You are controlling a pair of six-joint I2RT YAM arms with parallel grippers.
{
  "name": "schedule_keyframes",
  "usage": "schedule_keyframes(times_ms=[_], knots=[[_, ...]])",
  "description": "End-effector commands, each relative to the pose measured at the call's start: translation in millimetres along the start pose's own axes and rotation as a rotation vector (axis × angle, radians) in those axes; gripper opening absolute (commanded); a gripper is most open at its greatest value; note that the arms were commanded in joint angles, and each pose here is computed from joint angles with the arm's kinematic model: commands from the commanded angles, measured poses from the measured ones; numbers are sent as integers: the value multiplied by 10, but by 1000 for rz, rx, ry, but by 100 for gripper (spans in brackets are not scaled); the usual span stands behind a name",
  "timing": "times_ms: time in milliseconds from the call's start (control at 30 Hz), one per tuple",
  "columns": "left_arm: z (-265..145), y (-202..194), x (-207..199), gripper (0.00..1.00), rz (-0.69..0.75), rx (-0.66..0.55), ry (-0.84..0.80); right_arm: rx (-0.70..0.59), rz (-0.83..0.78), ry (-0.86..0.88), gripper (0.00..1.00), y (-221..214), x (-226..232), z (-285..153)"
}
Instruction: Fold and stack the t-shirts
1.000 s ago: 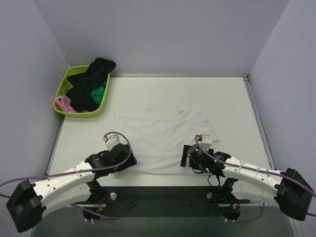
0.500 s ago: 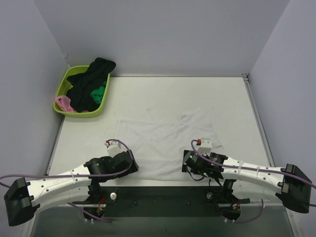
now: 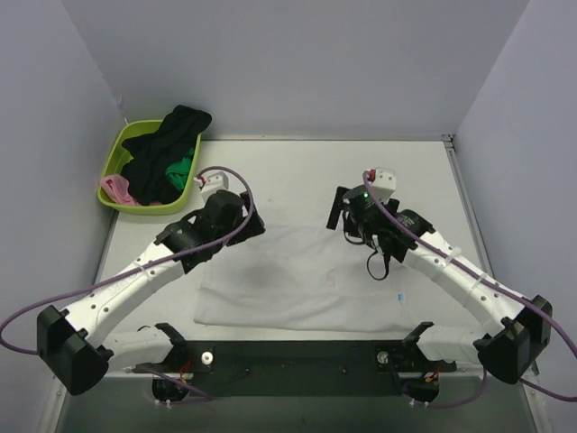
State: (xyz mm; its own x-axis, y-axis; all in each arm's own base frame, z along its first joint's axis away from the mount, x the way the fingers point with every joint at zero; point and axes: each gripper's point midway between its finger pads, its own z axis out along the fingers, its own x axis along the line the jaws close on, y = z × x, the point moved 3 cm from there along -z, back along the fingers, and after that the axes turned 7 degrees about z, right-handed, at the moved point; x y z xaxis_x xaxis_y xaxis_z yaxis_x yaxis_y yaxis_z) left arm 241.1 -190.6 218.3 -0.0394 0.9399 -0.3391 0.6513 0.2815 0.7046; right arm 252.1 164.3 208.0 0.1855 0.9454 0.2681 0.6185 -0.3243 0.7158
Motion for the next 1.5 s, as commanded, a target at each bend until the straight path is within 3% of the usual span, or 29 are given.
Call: schedule_keyframes(times_ms=[0, 300, 600, 733, 1033, 1467], knots=[[359, 389, 201, 97, 38, 2, 32, 38, 7, -59, 100, 384, -173, 341], [1107, 543, 964, 90, -69, 100, 186, 88, 91, -134, 100, 590, -529, 716], [1623, 539, 1109, 75, -90, 162, 170, 117, 134, -124, 100, 535, -725, 814], [1766, 470, 1159, 67, -105, 195, 186, 117, 137, -124, 100, 537, -757, 811], [1940, 413, 1230, 59, -119, 231, 221, 141, 130, -122, 100, 483, -753, 869], [2084, 326, 1546, 56, -138, 296, 314, 161, 129, -125, 100, 438, -754, 948]])
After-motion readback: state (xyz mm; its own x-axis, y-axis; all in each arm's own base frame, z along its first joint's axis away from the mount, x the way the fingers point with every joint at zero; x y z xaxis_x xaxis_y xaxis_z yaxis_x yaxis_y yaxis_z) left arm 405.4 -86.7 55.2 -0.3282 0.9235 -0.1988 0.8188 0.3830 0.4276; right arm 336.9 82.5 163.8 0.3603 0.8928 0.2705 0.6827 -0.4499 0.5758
